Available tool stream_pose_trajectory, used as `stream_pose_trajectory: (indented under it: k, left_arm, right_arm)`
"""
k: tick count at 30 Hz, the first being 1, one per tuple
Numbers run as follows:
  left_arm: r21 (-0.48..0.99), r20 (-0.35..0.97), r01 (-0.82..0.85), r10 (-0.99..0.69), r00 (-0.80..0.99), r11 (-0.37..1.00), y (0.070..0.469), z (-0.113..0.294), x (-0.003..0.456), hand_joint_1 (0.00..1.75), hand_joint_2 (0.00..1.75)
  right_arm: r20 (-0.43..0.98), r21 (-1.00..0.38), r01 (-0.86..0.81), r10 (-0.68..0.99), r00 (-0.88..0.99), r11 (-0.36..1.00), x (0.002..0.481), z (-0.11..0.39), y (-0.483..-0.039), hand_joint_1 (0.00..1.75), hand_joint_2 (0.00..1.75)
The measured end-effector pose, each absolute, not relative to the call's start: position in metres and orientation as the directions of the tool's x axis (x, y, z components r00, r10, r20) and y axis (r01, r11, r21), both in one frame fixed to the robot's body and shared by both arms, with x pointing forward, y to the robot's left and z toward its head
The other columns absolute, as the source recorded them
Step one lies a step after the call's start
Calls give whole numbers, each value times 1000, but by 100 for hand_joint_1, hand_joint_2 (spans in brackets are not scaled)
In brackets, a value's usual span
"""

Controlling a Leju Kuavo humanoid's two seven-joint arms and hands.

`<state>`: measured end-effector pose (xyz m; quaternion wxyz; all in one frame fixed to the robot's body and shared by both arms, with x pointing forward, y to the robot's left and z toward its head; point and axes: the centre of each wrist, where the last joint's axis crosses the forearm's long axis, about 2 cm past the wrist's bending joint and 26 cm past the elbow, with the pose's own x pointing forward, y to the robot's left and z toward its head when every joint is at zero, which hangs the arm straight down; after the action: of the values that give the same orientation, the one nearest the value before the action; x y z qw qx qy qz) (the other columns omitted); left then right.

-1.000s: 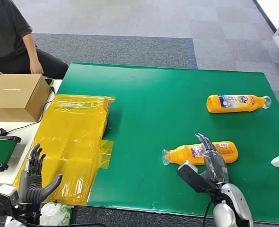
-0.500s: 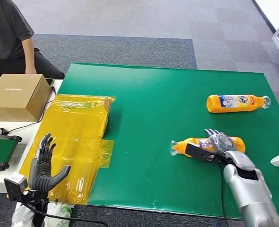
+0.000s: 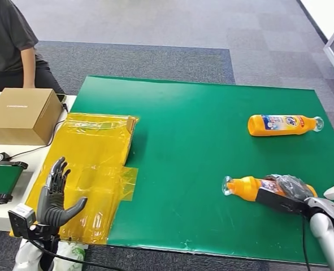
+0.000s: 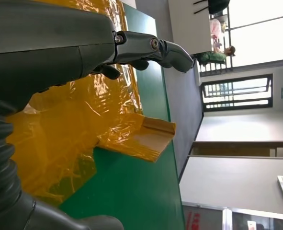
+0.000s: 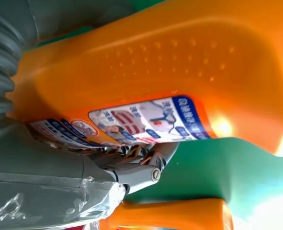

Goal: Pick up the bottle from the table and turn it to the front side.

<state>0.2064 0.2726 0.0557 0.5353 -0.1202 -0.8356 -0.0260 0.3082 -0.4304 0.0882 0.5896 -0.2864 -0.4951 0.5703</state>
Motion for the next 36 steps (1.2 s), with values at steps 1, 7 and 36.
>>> stream_pose_trajectory:
  k: [1,7,36]
  left_arm:
    - [-83,901,231,172,-398,969,272,56,206,0,175]
    - [-77,900,253,176,-398,964,266,57,208,0,175]
    - [-126,770,606,463,-440,785,196,108,252,0,175]
  right_arm:
    - [280,-909,-362,946,-165,206,300,88,-425,175,175]
    - [389,-912,-258,869,-306,318,269,91,-371,175,175]
    - [770,-609,-279,469,-432,743,323,128,-114,175,175]
